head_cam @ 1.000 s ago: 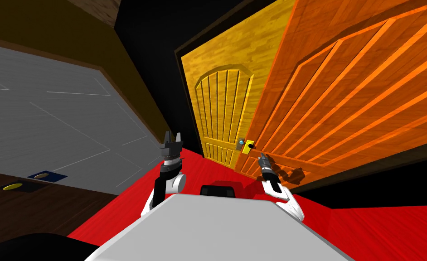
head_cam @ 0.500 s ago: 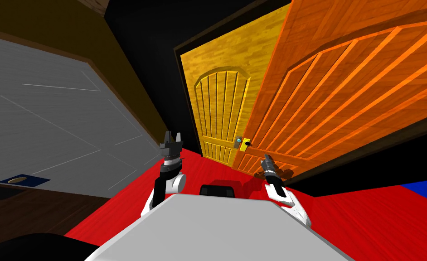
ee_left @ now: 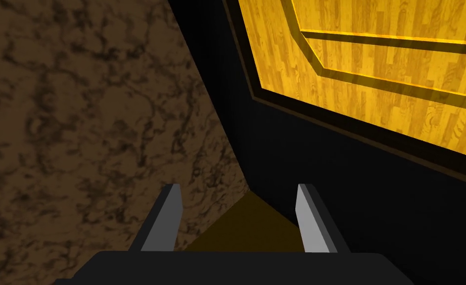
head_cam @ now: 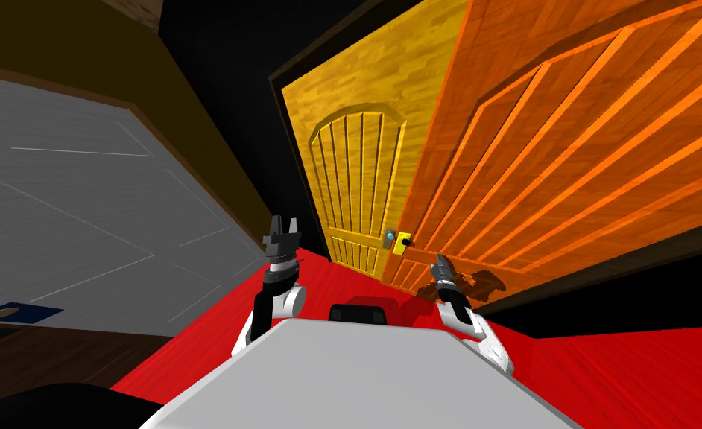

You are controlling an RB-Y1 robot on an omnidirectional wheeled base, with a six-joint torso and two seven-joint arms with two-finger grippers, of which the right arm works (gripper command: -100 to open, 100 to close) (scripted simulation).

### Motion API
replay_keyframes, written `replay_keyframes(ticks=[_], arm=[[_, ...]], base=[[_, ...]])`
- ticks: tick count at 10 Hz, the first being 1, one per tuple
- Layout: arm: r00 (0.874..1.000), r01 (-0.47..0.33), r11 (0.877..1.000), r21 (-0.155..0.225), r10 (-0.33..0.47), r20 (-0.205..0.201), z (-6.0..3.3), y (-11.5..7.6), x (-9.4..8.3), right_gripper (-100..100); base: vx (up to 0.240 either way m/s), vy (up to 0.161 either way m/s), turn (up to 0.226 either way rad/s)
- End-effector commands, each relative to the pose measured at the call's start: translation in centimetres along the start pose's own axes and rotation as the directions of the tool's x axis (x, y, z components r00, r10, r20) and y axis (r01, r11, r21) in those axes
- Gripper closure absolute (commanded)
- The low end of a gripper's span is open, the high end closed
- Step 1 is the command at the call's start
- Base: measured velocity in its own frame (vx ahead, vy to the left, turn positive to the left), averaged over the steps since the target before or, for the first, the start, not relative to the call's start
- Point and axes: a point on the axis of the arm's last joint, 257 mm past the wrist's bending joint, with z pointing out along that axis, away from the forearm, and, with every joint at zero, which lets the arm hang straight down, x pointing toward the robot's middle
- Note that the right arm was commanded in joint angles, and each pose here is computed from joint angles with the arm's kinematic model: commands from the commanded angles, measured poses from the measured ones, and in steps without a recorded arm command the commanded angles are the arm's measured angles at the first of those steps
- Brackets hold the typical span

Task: Pull the door open

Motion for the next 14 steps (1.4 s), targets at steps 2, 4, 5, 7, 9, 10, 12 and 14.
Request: replay_keyframes(ticks=[2,4,5,7,9,10,12,14], arm=[[0.999,-0.023,0.999,-0.032,0.021,-0.045,0.96,1.2,3.2,-100],[0.998,-0.026,0.999,-0.038,0.024,-0.053,1.09,1.4,3.8,-100],[0.998,-0.026,0.999,-0.038,0.024,-0.053,1.09,1.4,3.8,100],[0.998,-0.026,0.999,-0.038,0.024,-0.053,1.09,1.4,3.8,100],[0.998,-0.026,0.999,-0.038,0.024,-0.053,1.09,1.4,3.8,100],[0.998,-0.026,0.999,-0.038,0.024,-0.053,1.09,1.4,3.8,100],[0.999,-0.014,1.000,-0.014,0.013,-0.033,0.42,0.4,2.2,100],[0.999,-0.017,1.000,-0.021,0.016,-0.049,0.45,0.8,3.0,-100]], base=[[0.238,0.085,0.151],[0.219,0.071,0.111],[-0.019,-0.006,-0.033],[-0.048,-0.013,0.022],[-0.020,0.001,0.001],[-0.004,0.006,-0.008],[-0.167,-0.069,-0.099],[-0.190,-0.014,-0.027]])
